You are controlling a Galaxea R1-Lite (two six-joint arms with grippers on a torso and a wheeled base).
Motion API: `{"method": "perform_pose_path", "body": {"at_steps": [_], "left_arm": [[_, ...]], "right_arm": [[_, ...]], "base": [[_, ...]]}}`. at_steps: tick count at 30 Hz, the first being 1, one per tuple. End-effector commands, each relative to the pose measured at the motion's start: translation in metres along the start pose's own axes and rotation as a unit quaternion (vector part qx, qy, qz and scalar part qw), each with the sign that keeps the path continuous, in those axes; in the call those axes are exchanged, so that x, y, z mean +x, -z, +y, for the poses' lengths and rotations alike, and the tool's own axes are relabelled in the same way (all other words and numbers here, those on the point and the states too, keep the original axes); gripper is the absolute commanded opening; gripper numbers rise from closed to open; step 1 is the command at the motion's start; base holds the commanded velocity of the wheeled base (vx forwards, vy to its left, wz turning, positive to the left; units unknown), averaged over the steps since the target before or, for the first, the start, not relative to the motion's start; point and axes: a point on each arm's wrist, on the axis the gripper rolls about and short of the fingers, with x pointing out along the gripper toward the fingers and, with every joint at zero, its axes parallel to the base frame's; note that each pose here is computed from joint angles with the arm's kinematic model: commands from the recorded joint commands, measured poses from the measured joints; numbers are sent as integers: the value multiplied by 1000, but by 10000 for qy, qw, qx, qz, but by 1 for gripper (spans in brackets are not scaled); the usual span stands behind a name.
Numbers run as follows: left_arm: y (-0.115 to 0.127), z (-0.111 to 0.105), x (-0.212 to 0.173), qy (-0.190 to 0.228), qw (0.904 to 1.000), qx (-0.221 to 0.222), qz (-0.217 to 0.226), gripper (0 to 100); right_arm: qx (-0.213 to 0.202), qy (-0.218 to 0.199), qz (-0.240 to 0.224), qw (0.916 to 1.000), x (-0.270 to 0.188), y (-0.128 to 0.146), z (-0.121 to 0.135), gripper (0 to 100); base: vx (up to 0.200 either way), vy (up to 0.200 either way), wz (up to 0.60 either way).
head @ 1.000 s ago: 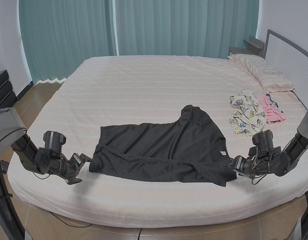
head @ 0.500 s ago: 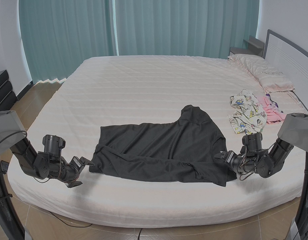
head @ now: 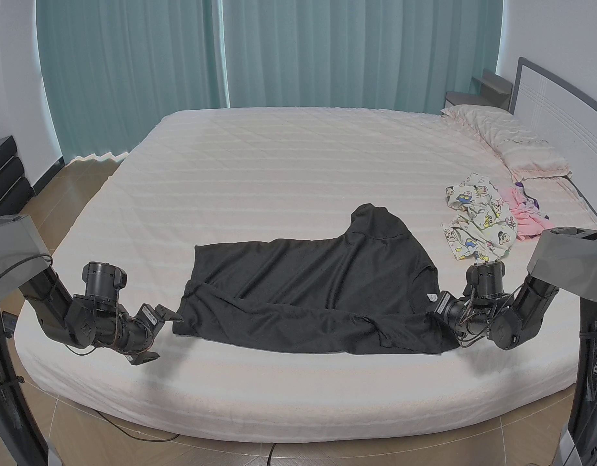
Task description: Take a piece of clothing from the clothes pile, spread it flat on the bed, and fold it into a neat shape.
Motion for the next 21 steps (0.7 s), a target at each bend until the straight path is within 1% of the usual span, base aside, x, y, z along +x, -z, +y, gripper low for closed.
{"method": "perform_pose_path", "body": {"at_steps": [1,5,8,11,12,17,19,21], "left_arm": [[0,0,0,0,10000,-4,-3,100],[0,0,0,0,10000,-4,-3,100],[0,0,0,0,10000,-4,-3,100],[0,0,0,-5,10000,-11,-9,100],[0,0,0,-5,10000,-11,-9,100],[0,0,0,-14,10000,-11,-21,100],[0,1,0,-42,10000,-21,-48,100],[-1,0,0,4,10000,-14,-72,100]], "right_arm": [[38,0,-94,9999,0,-4,-4,0],[41,-6,-109,9999,-1,-4,-4,0],[43,-73,-204,9998,-2,-5,-4,0],[55,-40,-205,9998,-3,-6,-7,0],[57,-30,-193,9998,-4,-5,-7,100],[55,-21,-181,9998,-9,-4,-8,100],[63,-105,-261,9996,-16,-8,-4,100],[108,-46,-341,9993,-24,-15,-6,100]], "base": [[0,0,0],[0,0,0],[0,0,0],[0,0,0],[0,0,0],[0,0,0],[0,0,0],[0,0,0]]}}
